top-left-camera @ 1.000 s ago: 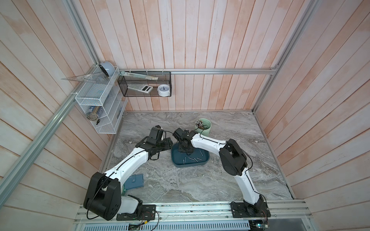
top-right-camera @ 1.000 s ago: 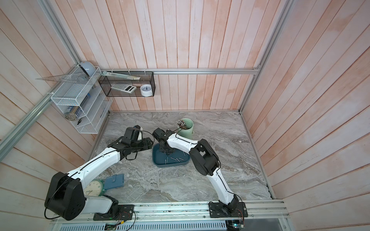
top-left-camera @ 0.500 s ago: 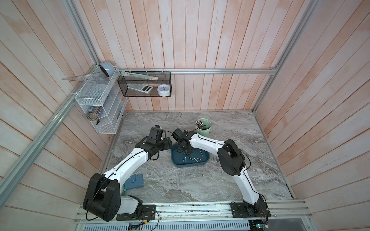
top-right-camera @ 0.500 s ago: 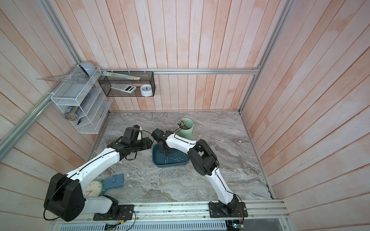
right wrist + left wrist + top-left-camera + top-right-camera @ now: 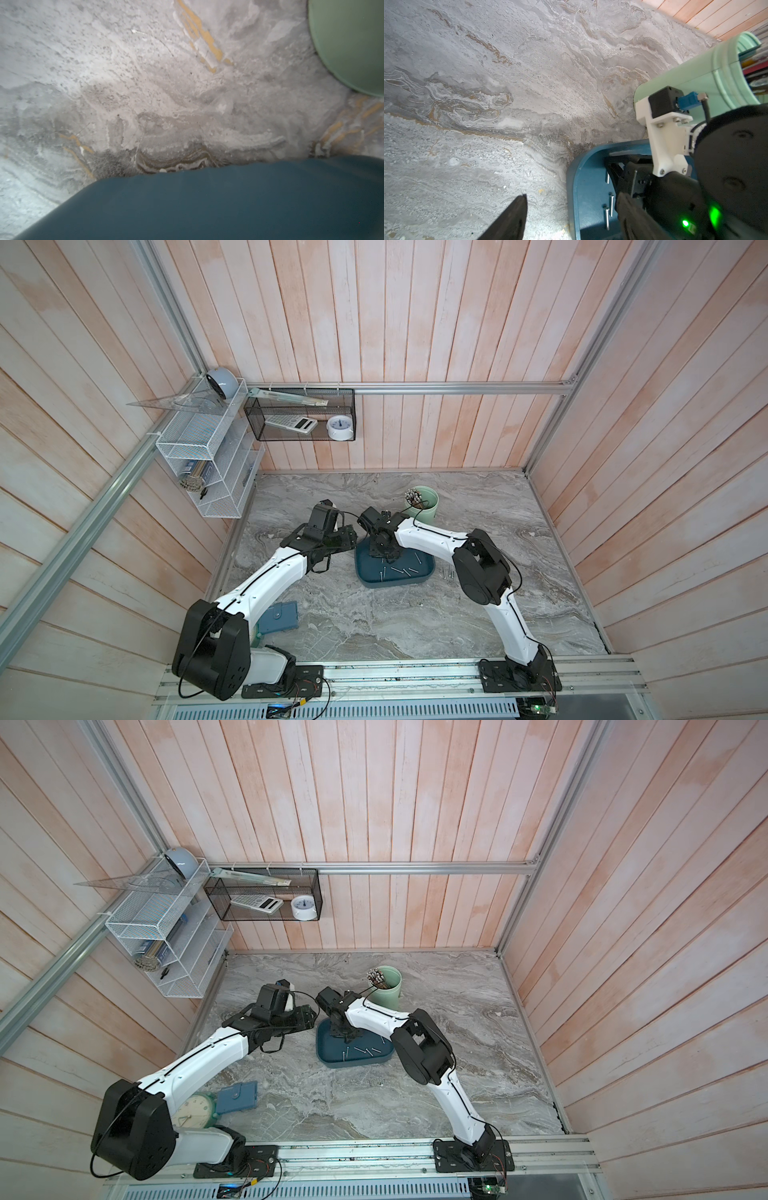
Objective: Take out the screws from the storage box
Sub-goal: Pick up the screw from the storage box.
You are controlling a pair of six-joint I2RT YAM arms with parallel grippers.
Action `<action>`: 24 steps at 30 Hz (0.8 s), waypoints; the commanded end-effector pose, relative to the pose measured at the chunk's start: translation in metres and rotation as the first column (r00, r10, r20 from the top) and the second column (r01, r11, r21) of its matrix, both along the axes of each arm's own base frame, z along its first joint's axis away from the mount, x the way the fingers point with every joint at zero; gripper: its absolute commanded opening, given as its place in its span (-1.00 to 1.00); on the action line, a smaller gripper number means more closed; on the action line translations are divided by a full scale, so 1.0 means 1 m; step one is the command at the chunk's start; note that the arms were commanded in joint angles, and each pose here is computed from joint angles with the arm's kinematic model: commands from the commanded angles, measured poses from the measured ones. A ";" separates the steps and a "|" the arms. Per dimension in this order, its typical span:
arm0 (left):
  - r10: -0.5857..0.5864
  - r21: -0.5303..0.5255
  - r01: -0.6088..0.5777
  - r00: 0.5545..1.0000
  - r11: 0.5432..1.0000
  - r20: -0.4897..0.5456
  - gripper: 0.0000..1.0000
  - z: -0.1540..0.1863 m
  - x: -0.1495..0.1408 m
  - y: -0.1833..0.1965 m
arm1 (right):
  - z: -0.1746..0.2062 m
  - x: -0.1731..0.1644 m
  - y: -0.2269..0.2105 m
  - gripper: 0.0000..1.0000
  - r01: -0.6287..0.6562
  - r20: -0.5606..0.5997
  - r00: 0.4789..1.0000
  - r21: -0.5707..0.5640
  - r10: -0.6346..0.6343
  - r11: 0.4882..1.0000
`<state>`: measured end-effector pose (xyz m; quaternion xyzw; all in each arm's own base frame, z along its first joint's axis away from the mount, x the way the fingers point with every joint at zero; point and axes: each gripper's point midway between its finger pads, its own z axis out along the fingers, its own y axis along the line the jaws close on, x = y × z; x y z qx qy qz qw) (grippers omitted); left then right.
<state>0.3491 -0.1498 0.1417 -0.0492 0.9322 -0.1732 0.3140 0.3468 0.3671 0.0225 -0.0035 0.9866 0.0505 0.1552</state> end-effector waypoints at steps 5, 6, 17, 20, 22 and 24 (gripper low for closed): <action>0.003 0.003 -0.004 0.999 1.000 0.050 0.49 0.017 0.004 0.002 | 0.008 -0.013 -0.019 -1.00 -0.037 -0.032 0.999 -0.040 0.036 0.999; 0.003 0.000 -0.003 0.999 1.000 0.051 0.49 0.018 0.004 0.002 | 0.019 -0.012 -0.019 -1.00 -0.042 -0.007 0.999 -0.033 0.042 0.999; 0.002 -0.004 -0.001 0.999 1.000 0.052 0.48 0.019 0.003 0.001 | 0.086 -0.018 -0.003 -1.00 -0.111 0.140 0.985 0.090 0.098 0.990; 0.001 -0.004 -0.001 0.998 1.000 0.055 0.48 0.019 0.004 0.001 | 0.089 -0.018 -0.006 -1.00 -0.122 0.146 0.983 0.062 0.112 0.991; 0.003 -0.003 -0.003 0.999 1.000 0.052 0.49 0.019 0.003 0.001 | 0.096 -0.018 -0.018 -1.00 -0.105 0.169 0.981 0.022 0.100 0.994; 0.004 -0.005 -0.003 0.999 1.000 0.054 0.48 0.020 0.004 0.001 | 0.111 -0.017 -0.031 -1.00 -0.097 0.214 0.972 -0.004 0.095 0.995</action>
